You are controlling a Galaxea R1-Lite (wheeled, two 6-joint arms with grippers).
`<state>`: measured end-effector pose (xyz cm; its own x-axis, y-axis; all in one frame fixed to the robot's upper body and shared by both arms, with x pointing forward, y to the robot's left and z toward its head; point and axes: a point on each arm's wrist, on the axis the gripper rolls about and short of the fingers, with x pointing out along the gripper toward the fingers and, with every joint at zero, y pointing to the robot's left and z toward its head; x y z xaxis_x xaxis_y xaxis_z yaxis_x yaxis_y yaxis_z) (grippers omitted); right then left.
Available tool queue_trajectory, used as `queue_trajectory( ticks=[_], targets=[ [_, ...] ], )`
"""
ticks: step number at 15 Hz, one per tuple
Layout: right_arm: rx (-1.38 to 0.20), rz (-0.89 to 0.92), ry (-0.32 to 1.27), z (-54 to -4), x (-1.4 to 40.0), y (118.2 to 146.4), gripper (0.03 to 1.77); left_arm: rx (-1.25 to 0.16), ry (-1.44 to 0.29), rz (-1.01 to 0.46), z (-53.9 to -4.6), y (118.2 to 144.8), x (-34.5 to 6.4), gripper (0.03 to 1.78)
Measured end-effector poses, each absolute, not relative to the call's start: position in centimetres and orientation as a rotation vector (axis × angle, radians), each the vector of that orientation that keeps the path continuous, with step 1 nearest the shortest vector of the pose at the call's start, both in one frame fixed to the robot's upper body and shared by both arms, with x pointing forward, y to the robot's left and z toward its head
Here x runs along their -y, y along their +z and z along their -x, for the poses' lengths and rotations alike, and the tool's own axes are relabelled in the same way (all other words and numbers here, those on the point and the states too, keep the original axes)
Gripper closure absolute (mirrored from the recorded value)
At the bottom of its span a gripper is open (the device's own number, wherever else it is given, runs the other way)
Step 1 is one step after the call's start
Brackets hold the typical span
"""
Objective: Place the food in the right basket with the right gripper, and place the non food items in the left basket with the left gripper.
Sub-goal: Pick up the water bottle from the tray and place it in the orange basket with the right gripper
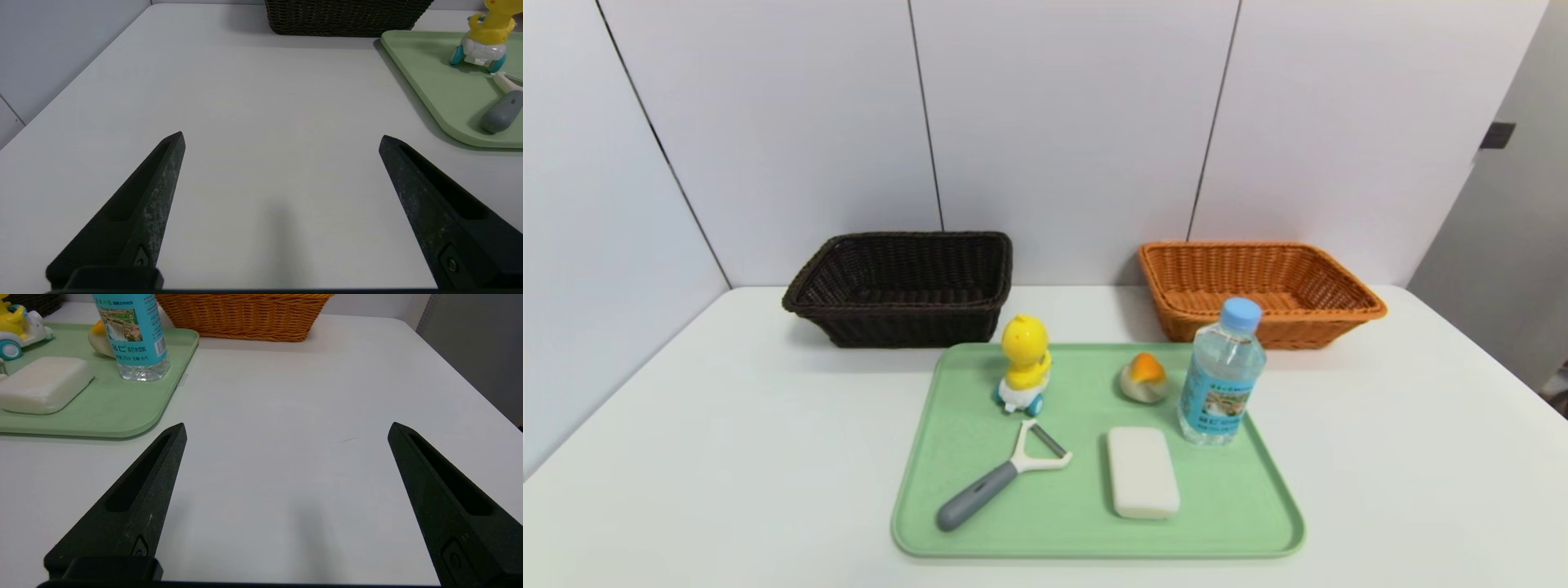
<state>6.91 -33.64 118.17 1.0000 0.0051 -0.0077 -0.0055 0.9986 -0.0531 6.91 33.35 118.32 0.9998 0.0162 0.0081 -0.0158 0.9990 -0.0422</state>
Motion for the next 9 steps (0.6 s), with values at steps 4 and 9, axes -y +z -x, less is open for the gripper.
queue_trajectory(
  ticks=[4,9],
  targets=[
    [-0.008,0.053,0.005,-6.91,33.64,118.17,0.1,0.008,0.016,0.042,-6.91,118.32,-33.35,0.12],
    [-0.008,0.051,0.005,-6.91,33.64,118.17,0.1,0.008,0.013,0.024,-6.91,118.32,-33.35,0.12]
  ],
)
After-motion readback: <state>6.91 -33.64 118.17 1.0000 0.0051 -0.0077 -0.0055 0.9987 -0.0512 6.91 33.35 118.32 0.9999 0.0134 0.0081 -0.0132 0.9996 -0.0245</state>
